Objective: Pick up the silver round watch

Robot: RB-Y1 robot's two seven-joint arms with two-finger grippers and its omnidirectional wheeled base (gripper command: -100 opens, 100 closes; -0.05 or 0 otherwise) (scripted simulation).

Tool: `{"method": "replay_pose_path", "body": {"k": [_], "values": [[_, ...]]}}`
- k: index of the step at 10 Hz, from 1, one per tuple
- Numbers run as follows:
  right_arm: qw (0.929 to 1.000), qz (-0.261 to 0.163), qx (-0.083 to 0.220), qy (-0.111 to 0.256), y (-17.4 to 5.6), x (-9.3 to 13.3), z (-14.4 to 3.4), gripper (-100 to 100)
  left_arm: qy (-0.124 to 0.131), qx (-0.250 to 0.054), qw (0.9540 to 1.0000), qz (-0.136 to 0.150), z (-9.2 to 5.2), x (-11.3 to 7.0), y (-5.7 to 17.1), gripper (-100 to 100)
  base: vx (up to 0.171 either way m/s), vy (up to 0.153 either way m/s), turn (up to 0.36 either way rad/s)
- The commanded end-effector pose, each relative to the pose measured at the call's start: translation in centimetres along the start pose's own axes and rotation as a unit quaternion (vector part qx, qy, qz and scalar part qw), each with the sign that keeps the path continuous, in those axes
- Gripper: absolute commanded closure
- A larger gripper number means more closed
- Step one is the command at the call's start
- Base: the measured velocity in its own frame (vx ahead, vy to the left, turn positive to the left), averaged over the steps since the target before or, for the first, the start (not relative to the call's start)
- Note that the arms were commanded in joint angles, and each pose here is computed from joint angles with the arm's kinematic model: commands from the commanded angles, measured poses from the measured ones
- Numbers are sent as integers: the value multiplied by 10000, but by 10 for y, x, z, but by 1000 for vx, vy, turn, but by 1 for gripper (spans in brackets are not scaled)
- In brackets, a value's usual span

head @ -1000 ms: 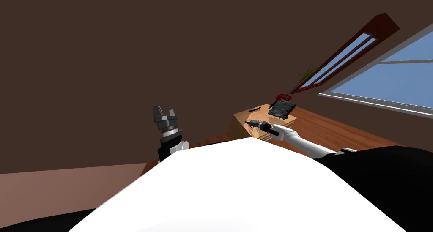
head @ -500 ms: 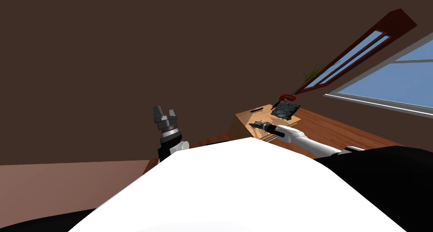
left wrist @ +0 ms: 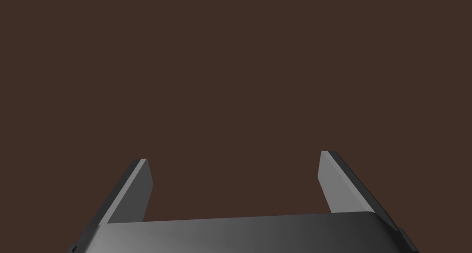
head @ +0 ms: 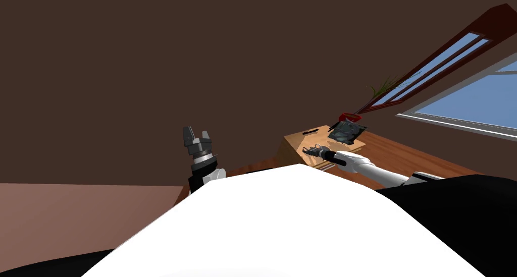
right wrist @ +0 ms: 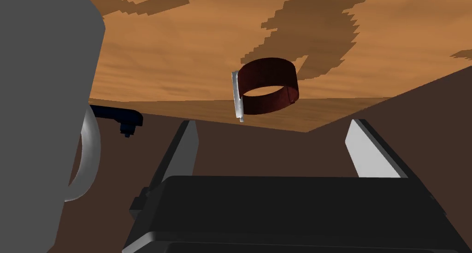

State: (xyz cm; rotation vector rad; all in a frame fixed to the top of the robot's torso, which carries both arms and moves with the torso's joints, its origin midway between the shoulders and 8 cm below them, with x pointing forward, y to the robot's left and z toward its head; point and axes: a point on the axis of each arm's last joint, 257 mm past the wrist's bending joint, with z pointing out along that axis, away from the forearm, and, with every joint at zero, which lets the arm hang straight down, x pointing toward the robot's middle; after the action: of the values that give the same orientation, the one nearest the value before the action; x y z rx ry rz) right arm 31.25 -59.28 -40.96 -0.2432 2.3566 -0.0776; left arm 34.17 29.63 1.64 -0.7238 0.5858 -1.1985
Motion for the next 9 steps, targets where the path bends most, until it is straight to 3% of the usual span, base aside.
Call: {"method": "replay_pose_path", "body": {"k": [1, 2, 3, 4, 6, 7, 9], "values": [[9994, -170, 152, 267, -18, 18, -9, -100, 0, 0, 10000, 0, 0, 0, 0, 0, -14, 62, 75], [9998, -92, 95, 158, -12, 12, -4, -100, 0, 0, 10000, 0, 0, 0, 0, 0, -4, 28, 9], [9997, -109, 102, 178, -13, 14, -5, 0, 0, 0, 10000, 1, 0, 0, 0, 0, -1, 5, -3], [9997, -60, 135, 183, -6, 21, 3, -100, 0, 0, 10000, 1, 0, 0, 0, 0, 22, -30, 88], [9997, -51, 136, 182, -4, 21, 3, -100, 0, 0, 10000, 1, 0, 0, 0, 0, 32, -42, 53], [9997, -54, 141, 183, -4, 21, 3, 100, 0, 0, 10000, 1, 0, 0, 0, 0, 0, 0, 0], [9996, -66, 189, 192, -9, 21, 2, 100, 0, 0, 10000, 1, 0, 0, 0, 0, 2, -6, -7]]}}
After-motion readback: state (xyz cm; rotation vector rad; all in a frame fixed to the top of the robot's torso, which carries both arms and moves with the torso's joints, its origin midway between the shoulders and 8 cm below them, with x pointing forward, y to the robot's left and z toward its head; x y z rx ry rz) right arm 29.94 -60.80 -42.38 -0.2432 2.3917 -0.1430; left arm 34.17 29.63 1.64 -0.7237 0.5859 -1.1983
